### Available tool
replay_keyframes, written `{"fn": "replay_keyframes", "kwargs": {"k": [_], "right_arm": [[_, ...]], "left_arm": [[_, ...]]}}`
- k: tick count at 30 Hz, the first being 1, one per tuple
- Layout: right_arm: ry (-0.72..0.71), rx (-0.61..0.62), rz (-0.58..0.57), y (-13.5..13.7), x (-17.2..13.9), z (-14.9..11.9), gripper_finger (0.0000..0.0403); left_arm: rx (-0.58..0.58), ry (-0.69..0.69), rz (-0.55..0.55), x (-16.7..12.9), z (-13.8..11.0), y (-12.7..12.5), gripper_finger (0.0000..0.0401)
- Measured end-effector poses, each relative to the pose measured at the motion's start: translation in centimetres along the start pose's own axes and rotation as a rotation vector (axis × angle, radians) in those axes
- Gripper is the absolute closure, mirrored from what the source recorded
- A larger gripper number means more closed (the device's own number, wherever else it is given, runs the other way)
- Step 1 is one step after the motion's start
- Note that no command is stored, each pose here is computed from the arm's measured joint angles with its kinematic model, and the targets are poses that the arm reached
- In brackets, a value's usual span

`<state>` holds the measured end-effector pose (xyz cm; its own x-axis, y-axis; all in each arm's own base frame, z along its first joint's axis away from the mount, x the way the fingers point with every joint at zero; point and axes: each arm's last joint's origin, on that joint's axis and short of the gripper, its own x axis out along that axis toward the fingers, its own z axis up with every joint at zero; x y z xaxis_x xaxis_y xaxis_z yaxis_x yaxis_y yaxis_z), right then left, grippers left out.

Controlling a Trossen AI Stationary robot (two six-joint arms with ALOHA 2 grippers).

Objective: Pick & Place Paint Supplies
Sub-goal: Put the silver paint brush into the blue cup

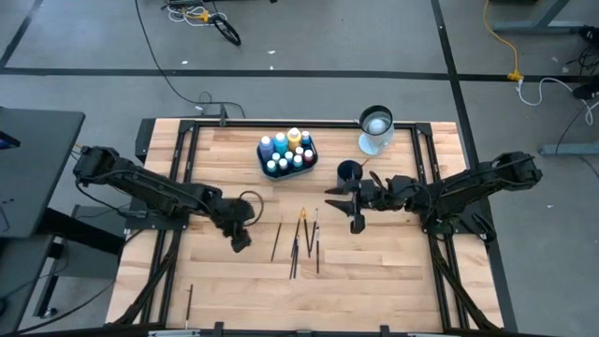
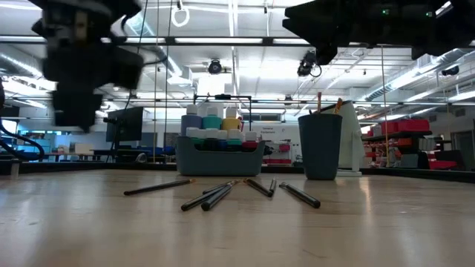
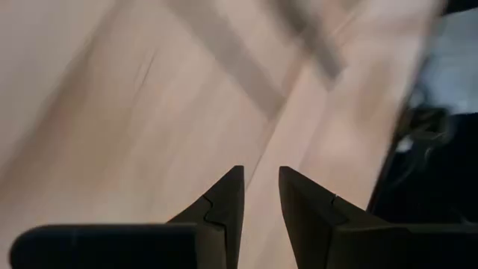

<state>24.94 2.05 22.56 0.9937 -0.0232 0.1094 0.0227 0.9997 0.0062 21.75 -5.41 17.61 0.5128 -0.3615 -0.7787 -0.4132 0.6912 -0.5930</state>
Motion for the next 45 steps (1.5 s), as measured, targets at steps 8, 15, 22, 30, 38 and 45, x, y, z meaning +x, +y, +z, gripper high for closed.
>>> {"fn": "replay_keyframes", "kwargs": {"k": [8, 15, 22, 30, 38, 45], "right_arm": [[0.0, -0.086, -0.031, -0.1, 0.0, 0.0, 0.0277], [0.002, -0.186, -0.032, -0.1, 0.0, 0.0, 0.0277], [0.002, -0.284, -0.032, -0.1, 0.0, 0.0, 0.0277], [-0.005, -0.36, -0.032, -0.3, 0.0, 0.1, 0.0277], [-0.005, -0.346, -0.058, -0.9, 0.1, 0.1, 0.0277], [-0.006, -0.326, -0.071, -1.2, 0.1, 0.2, 0.0277]], "left_arm": [[-0.473, 0.307, 0.202, 0.3, -5.2, -0.3, 0.0307], [-0.707, 0.263, 0.327, 0.5, -9.2, -1.7, 0.0307], [-0.819, 0.236, 0.408, 0.1, -12.8, -2.3, 0.0307], [-0.83, 0.452, 0.578, 1.8, -16.6, -2.3, 0.0307], [-0.822, 0.49, 0.61, 2.4, -16.8, -2.2, 0.0307], [-0.74, 0.474, 0.571, 2.5, -16.5, -2.1, 0.0311]]}}
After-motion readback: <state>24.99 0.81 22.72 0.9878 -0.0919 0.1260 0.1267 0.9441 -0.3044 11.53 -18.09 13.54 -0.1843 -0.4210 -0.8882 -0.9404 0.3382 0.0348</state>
